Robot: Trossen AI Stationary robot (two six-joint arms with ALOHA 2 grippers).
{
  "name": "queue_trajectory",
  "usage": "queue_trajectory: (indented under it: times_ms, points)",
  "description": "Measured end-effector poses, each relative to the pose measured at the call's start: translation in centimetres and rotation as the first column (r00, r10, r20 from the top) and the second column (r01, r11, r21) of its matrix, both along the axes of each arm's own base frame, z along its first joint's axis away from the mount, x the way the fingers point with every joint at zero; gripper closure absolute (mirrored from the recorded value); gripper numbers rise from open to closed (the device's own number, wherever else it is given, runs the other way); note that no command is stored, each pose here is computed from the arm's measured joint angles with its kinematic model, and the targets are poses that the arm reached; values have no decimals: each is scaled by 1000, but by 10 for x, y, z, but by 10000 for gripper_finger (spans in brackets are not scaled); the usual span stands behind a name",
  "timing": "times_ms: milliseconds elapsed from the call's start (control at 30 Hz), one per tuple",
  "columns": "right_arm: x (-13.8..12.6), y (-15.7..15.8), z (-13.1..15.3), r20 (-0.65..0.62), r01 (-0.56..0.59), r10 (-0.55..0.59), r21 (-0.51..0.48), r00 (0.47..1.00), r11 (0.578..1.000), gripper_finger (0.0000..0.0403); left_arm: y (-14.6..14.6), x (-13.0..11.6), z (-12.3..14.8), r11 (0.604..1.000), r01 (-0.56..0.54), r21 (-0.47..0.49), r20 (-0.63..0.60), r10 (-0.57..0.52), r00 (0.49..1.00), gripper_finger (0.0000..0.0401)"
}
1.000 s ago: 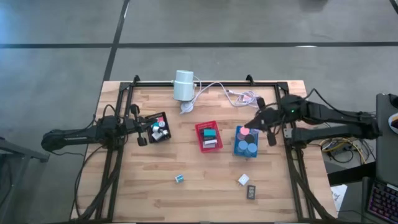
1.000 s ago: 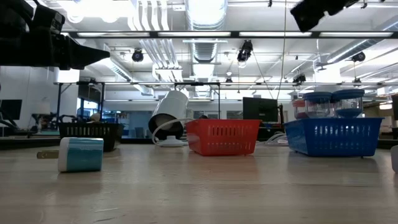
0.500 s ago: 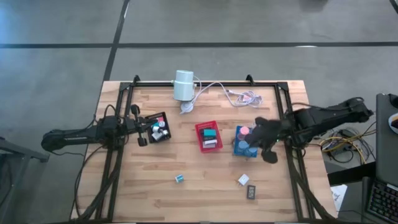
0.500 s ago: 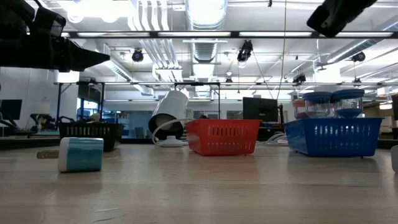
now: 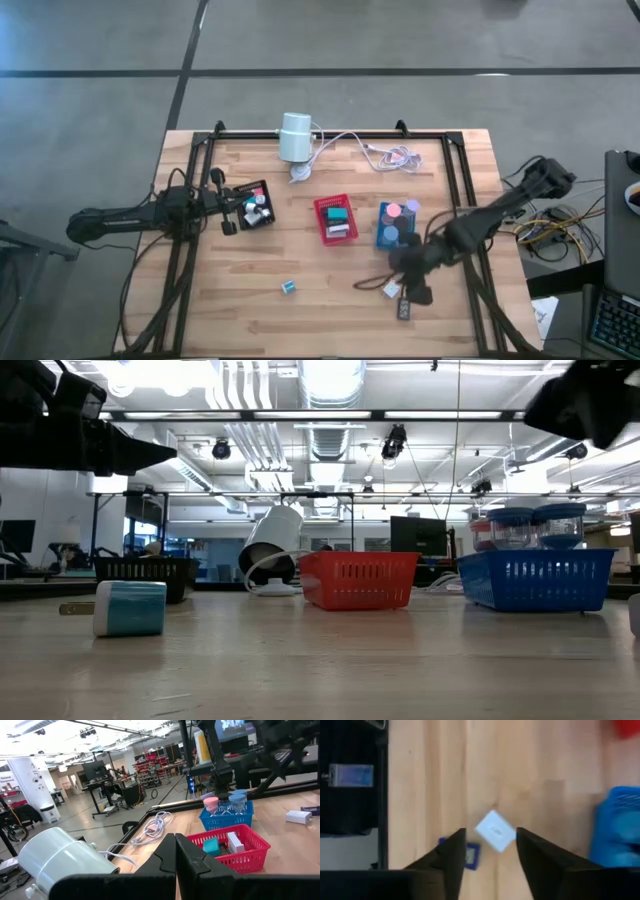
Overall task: Pick & Place Office items
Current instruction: Put the blue digital clock into the red bin
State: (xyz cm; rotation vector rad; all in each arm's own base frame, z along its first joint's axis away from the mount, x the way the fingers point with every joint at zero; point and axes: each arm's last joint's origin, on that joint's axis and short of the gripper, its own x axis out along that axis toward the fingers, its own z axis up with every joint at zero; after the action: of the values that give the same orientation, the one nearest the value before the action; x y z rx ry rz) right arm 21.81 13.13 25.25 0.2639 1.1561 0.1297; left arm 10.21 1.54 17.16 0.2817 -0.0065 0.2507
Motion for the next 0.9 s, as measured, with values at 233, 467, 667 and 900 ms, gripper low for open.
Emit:
queue_trajectory:
  times_ms: [233, 467, 667, 900]
  points:
    - [1, 37, -31, -91, 12, -14, -30, 996, 999, 156, 0, 0, -1, 1000, 0, 0, -4, 0, 1000, 401]
    - [6, 60, -37, -118, 24, -28, -39, 993, 999, 85, 0, 0, -1, 1000, 2, -7, -3, -2, 1000, 401]
    - [5, 75, -43, -151, 39, -44, -40, 988, 998, 55, 0, 0, -1, 1000, 3, -10, -1, -3, 1000, 401]
    - [-6, 82, -57, -224, 88, -106, -88, 969, 992, 49, 0, 0, -1, 1000, 3, -10, -1, -3, 1000, 401]
